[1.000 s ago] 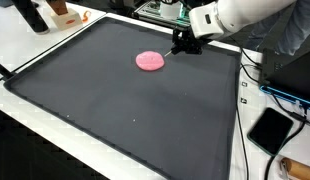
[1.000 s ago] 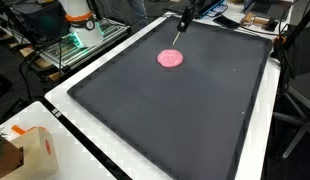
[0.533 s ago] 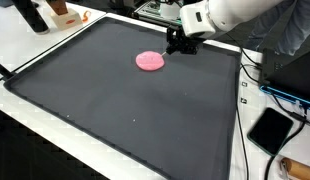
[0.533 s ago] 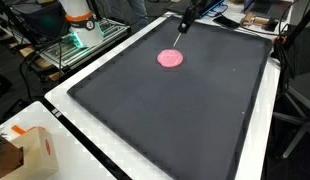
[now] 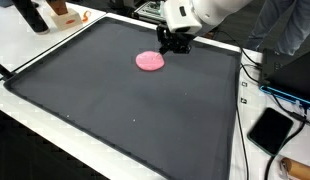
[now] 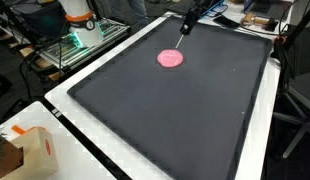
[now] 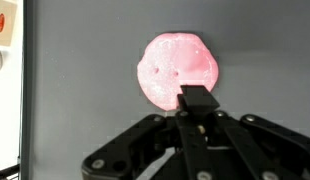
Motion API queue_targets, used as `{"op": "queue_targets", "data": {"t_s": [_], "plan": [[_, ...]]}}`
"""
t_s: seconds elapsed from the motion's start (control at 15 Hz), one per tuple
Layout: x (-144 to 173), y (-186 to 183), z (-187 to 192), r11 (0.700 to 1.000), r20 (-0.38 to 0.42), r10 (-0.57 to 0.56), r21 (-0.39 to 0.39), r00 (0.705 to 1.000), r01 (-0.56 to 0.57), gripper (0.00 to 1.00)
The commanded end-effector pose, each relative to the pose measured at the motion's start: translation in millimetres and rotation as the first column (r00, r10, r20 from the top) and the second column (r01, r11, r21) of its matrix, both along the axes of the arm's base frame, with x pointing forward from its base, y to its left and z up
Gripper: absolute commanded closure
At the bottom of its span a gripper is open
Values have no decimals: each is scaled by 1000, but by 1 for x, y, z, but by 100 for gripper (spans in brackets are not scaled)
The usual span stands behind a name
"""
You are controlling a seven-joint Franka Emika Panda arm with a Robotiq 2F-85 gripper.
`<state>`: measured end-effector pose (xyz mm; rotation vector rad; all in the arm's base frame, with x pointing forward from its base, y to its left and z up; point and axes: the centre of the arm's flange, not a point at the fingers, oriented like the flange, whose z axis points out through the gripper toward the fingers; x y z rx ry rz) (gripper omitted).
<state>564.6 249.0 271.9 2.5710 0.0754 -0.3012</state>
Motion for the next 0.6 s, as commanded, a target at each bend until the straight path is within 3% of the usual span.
{"op": "queue_targets", "data": {"t_s": [0.0, 0.53], "plan": [[0, -18, 15, 997, 1, 3, 79, 1000, -3, 97], [7, -51, 67, 961, 65, 85, 258, 994, -99, 97]]}}
